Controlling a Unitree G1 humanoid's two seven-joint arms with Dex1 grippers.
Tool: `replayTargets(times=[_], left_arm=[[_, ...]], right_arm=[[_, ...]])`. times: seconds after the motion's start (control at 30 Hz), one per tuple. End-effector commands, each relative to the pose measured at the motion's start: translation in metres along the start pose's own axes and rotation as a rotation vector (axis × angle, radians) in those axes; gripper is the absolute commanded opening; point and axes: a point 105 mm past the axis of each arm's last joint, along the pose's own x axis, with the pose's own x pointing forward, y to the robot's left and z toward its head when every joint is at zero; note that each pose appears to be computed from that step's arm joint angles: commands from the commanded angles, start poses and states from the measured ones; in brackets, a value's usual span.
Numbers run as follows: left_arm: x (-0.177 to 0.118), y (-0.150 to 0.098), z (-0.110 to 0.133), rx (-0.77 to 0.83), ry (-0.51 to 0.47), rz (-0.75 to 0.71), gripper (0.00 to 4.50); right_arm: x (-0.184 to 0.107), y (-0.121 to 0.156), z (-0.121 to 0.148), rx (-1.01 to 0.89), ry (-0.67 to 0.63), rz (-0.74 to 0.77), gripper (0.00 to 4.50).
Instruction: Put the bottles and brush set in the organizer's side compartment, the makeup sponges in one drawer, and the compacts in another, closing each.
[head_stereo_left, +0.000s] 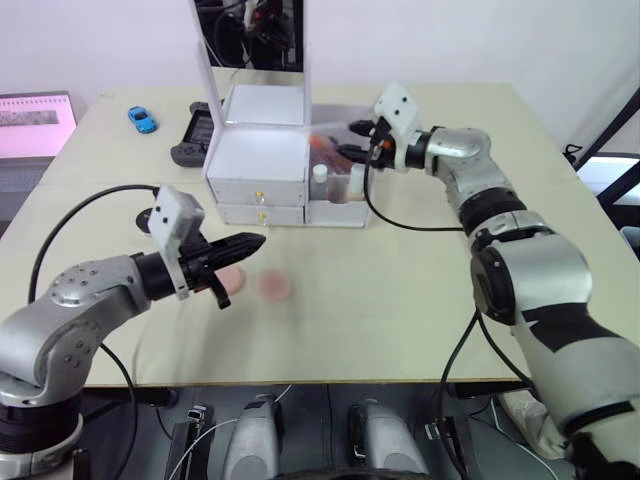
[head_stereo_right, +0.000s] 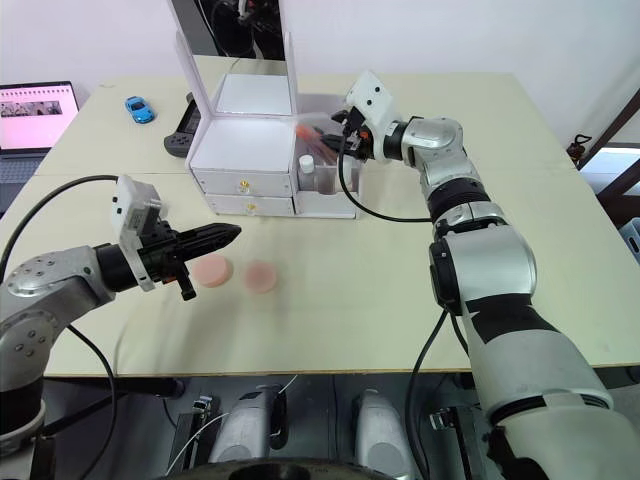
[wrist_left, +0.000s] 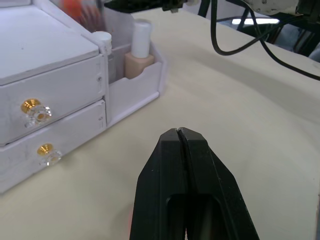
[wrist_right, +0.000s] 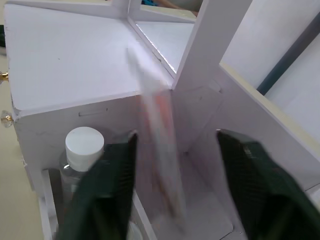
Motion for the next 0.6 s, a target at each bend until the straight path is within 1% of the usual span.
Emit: replayTargets(times=[0.03,0.2,0.23,0.3,0.4,0.47,0.6], left_arm=[[-0.003,-0.002,0.01,0.045,-0.03,0.007,0.0],[-0.003,0.0,0.01,0.046,-0.03,0.013,0.0],[-0.003,0.001,0.011,0.047,-0.03,0.015,0.0],[-0.004,0.004,0.011,0.052,-0.032,0.024,0.0],[-0.006,0.007,0.014,0.065,-0.04,0.037,0.0],[-0.008,0.012,0.017,0.075,-0.06,0.057,0.0],[-0.012,0.02,0.021,0.081,-0.086,0.084,0.0]], right_arm=[[-0.002,-0.008,0.013,-0.005,-0.048,-0.031,4.48],[-0.012,-0.019,0.035,-0.007,-0.133,-0.03,4.48],[-0.014,-0.018,0.039,-0.004,-0.155,-0.006,4.48],[-0.02,-0.013,0.053,0.013,-0.219,0.1,4.48],[-0.026,-0.004,0.066,0.0,-0.258,0.217,4.48],[-0.025,-0.002,0.069,-0.017,-0.241,0.218,4.48],[-0.02,0.004,0.062,-0.156,-0.104,0.149,4.48]])
